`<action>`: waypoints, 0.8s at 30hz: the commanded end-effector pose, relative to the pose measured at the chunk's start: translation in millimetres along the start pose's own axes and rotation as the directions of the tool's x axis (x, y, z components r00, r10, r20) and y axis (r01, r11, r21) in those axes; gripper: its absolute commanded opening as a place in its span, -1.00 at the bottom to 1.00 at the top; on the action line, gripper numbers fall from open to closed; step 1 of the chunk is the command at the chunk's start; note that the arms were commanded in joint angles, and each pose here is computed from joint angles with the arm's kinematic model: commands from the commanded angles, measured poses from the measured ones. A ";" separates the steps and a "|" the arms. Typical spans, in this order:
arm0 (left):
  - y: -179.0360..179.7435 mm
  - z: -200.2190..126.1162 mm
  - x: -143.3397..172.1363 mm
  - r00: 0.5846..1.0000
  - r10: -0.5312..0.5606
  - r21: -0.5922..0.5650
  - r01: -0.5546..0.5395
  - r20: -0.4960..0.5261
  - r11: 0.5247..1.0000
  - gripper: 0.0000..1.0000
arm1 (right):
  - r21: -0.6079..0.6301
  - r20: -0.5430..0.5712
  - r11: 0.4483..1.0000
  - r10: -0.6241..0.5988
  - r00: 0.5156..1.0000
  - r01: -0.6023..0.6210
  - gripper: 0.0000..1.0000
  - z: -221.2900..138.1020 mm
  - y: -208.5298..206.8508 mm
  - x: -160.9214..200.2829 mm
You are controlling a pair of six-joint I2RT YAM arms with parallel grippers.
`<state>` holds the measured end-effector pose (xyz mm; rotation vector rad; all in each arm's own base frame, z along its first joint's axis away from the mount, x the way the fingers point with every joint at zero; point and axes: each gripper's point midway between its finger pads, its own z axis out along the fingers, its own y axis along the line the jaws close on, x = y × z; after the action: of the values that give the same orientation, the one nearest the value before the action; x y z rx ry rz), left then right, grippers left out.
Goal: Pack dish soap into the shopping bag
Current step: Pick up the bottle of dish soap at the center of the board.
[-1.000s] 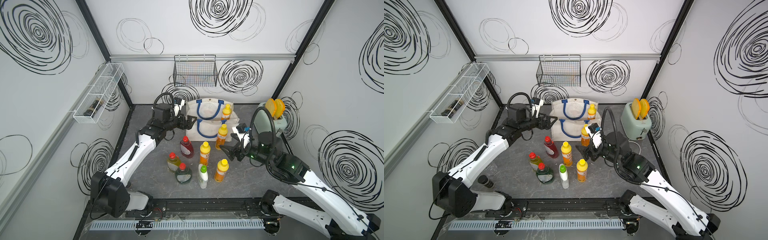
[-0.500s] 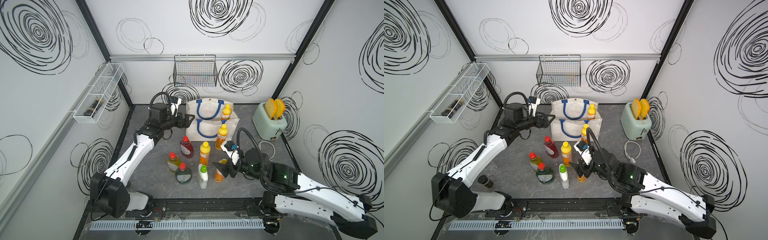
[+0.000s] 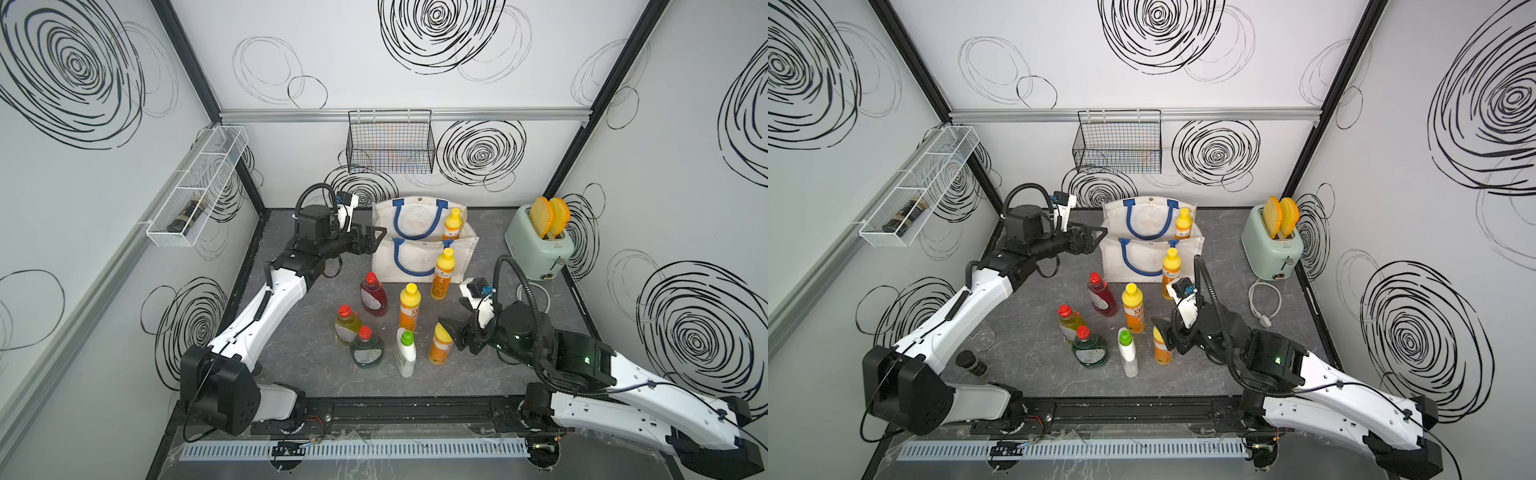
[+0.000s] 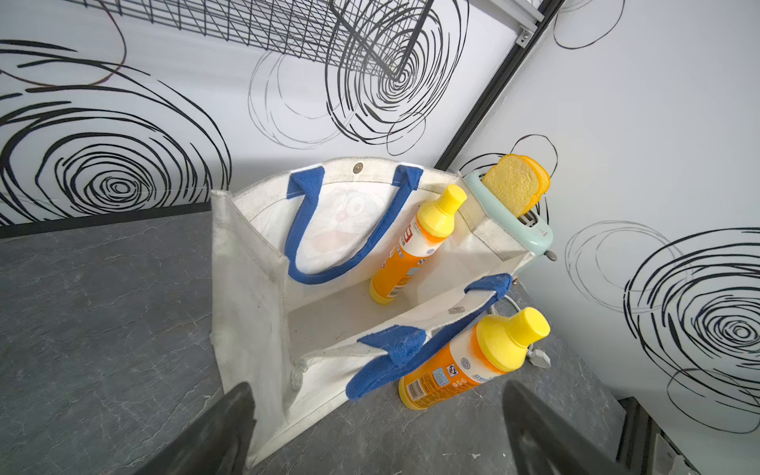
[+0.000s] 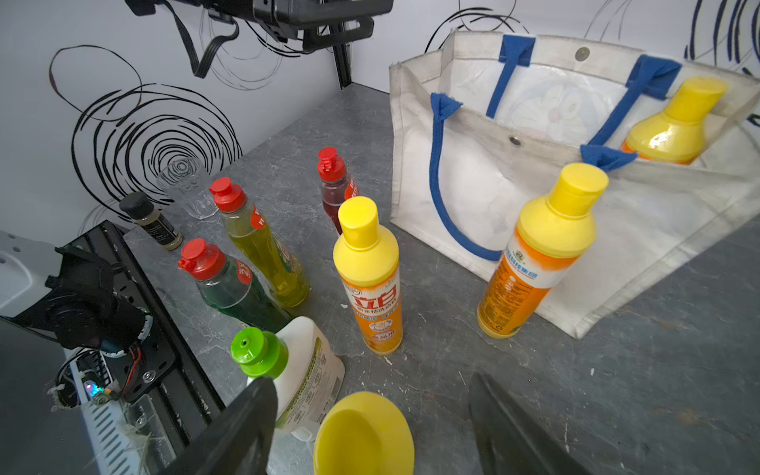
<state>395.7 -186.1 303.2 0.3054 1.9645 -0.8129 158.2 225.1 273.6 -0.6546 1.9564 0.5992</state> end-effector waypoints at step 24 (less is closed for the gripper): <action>-5.3 1.2 -3.1 1.000 0.008 0.038 -0.009 0.024 0.999 0.92 | 0.080 -0.115 0.996 -0.019 0.993 0.028 0.42 12.6 2.4 46.5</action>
<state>393.7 -187.9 300.4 0.3134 1.9701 -0.8276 143.0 235.5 229.9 -0.7182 2.0537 0.5168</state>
